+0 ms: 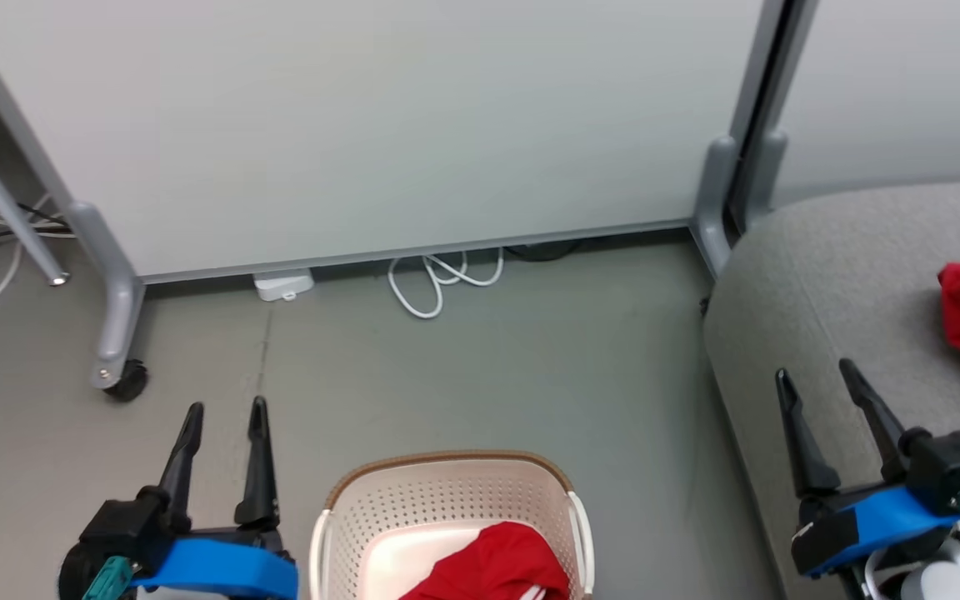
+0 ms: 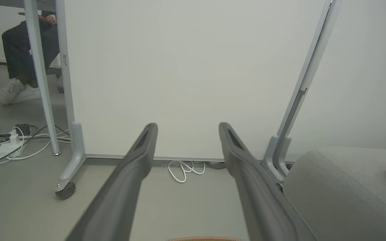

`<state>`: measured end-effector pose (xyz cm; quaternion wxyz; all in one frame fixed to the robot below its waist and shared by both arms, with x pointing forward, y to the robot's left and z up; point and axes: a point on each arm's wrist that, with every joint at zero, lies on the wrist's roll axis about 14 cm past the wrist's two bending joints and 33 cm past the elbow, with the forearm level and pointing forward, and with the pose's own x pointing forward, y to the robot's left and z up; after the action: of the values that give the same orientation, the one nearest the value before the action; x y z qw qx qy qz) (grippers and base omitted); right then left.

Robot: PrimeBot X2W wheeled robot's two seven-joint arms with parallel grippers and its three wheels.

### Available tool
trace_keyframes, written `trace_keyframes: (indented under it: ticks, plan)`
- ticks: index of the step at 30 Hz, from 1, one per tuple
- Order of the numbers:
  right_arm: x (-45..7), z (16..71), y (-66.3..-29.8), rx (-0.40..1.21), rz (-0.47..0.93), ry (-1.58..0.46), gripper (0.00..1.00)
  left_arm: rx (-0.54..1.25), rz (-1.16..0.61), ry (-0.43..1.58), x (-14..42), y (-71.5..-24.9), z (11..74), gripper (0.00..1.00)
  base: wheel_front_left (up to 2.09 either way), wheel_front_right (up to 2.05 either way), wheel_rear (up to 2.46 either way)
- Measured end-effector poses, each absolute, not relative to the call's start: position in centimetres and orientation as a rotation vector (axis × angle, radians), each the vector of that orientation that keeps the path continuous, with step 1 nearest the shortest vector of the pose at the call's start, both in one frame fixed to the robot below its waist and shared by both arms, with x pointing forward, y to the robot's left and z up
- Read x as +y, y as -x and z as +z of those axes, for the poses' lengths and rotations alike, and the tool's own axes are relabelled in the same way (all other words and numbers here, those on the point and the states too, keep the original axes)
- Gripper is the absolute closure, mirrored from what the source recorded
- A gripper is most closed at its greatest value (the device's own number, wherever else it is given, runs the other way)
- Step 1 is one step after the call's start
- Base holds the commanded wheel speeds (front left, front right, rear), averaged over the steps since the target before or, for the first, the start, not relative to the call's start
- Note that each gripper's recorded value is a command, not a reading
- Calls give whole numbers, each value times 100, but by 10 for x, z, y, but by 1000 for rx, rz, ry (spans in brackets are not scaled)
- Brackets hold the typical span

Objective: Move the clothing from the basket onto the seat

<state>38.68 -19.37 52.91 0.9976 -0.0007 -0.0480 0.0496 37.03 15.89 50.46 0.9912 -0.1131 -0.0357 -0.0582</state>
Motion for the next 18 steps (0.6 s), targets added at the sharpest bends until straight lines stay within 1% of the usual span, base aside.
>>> trace_keyframes:
  ticks: [7,18]
  plan:
    - [-172,531,-377,-102,126,-26,0,-47,-22,178,194,-351,494,0,0,0,0]
    - [-170,520,-371,-71,114,-48,0,0,-9,161,199,-341,479,0,0,0,0]
